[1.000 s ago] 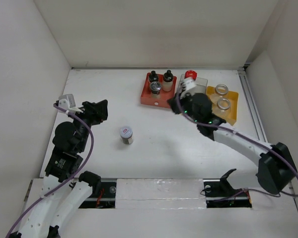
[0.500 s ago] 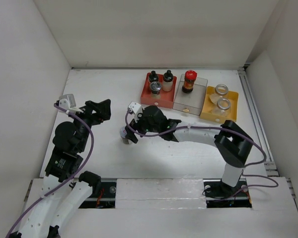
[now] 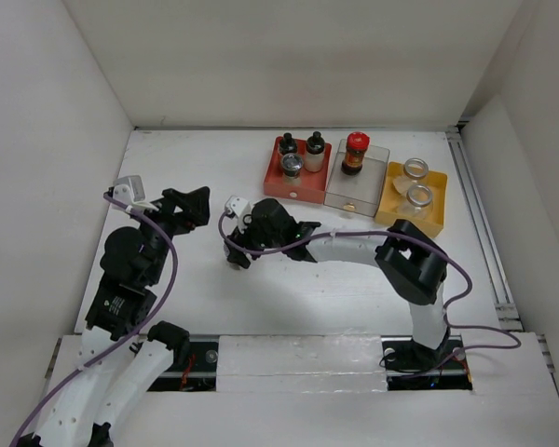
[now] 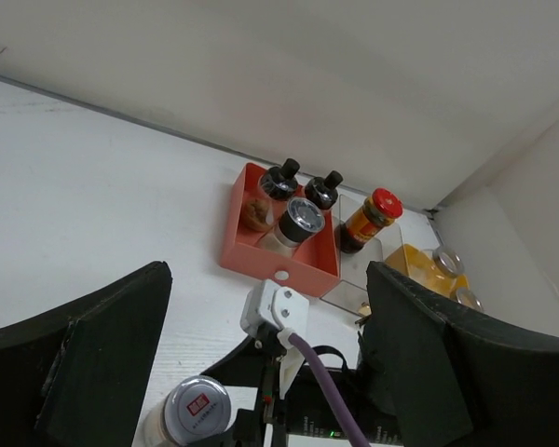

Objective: Organize the condiment bottles

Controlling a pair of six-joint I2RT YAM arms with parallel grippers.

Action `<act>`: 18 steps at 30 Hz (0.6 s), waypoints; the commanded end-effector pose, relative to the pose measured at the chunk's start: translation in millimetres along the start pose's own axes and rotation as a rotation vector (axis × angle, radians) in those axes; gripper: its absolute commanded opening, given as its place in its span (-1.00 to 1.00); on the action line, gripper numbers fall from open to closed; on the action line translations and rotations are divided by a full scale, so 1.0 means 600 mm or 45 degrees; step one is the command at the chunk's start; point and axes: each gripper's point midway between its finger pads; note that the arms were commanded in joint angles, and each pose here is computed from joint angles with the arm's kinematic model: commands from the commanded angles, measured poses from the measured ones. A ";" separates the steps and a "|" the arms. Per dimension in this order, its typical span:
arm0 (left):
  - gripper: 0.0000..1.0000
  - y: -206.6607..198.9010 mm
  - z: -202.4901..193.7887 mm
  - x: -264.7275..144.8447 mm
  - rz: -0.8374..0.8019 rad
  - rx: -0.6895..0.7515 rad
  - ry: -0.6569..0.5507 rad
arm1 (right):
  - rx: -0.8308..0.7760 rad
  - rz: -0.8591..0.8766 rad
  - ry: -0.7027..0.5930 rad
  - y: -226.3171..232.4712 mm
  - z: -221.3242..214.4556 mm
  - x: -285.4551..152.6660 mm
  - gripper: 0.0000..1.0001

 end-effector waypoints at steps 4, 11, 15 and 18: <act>0.64 -0.016 0.017 0.003 -0.042 0.005 -0.033 | -0.019 -0.116 -0.104 -0.021 0.068 -0.019 0.00; 0.73 -0.022 0.004 0.006 -0.074 0.023 0.013 | 0.041 -0.519 -0.358 -0.161 0.150 -0.190 0.00; 0.84 -0.034 -0.004 0.011 -0.114 0.037 0.053 | 0.258 -0.860 -0.380 -0.328 0.088 -0.333 0.00; 0.91 -0.033 -0.015 0.014 -0.118 0.041 0.089 | 0.312 -1.039 -0.411 -0.379 0.061 -0.413 0.00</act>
Point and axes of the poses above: each gripper's point midway between its finger pads, its own x axis out along the fingers, its own y axis along the line the jaws close on, z = x × y, and after that the axes turned 11 degrees about -x, right-handed
